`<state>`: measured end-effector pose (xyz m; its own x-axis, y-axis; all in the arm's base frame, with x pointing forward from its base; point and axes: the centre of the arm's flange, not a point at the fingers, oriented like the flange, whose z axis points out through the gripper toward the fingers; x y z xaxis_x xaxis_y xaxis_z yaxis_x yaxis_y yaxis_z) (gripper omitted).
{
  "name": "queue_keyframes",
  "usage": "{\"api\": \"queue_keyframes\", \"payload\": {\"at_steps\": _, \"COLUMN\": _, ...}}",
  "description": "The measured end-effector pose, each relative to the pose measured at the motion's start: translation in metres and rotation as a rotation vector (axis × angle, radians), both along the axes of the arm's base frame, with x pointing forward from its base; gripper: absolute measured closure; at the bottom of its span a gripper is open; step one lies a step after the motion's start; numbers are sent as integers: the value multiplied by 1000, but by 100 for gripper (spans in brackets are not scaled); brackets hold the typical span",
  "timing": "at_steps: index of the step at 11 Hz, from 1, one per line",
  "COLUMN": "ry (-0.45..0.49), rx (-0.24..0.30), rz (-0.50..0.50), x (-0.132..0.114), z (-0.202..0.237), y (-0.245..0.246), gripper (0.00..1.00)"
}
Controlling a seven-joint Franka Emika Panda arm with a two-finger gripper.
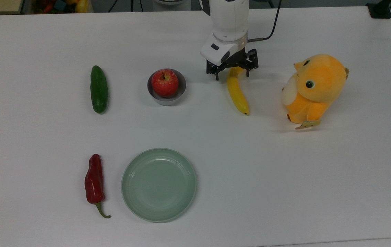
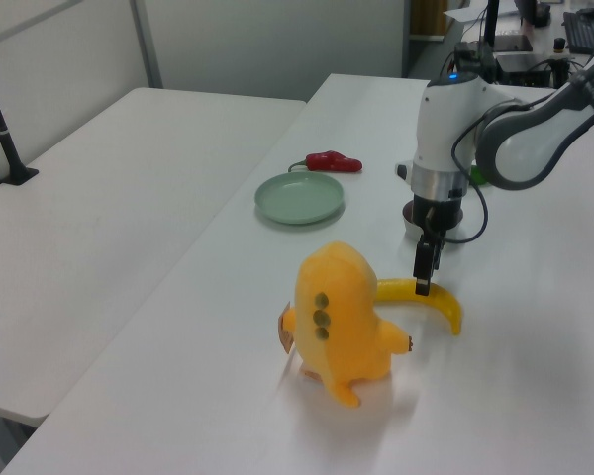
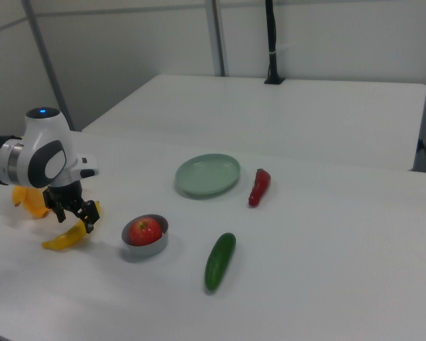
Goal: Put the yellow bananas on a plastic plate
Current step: 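Close the gripper on the banana's stem end, then lift the banana and carry it over the pale green plate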
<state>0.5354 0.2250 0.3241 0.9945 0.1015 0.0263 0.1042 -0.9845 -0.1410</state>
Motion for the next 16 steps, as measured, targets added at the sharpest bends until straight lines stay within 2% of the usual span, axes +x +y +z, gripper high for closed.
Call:
{"api": "queue_keyframes", "payload": {"at_steps": 2, "ry": -5, "rx": -27, "rz": 35, "x": -2, "z": -6, "y": 5, "gripper": 6}}
{"api": "queue_keyframes", "payload": {"at_steps": 3, "ry": -7, "rx": -36, "rz": 46, "x": -2, "z": -7, "y": 6, "gripper": 15}}
{"api": "queue_keyframes", "payload": {"at_steps": 6, "ry": -8, "rx": -49, "rz": 59, "x": -2, "z": -11, "y": 6, "gripper": 64}}
{"api": "queue_keyframes", "payload": {"at_steps": 7, "ry": -10, "rx": -52, "rz": 65, "x": -1, "z": -10, "y": 6, "gripper": 69}}
{"api": "queue_keyframes", "payload": {"at_steps": 9, "ry": -21, "rx": -52, "rz": 76, "x": 2, "z": -7, "y": 4, "gripper": 69}}
{"api": "queue_keyframes", "payload": {"at_steps": 11, "ry": -56, "rx": -40, "rz": 57, "x": 17, "z": 10, "y": -2, "gripper": 69}}
{"api": "queue_keyframes", "payload": {"at_steps": 16, "ry": -234, "rx": -10, "rz": -79, "x": 94, "z": 90, "y": -78, "gripper": 69}}
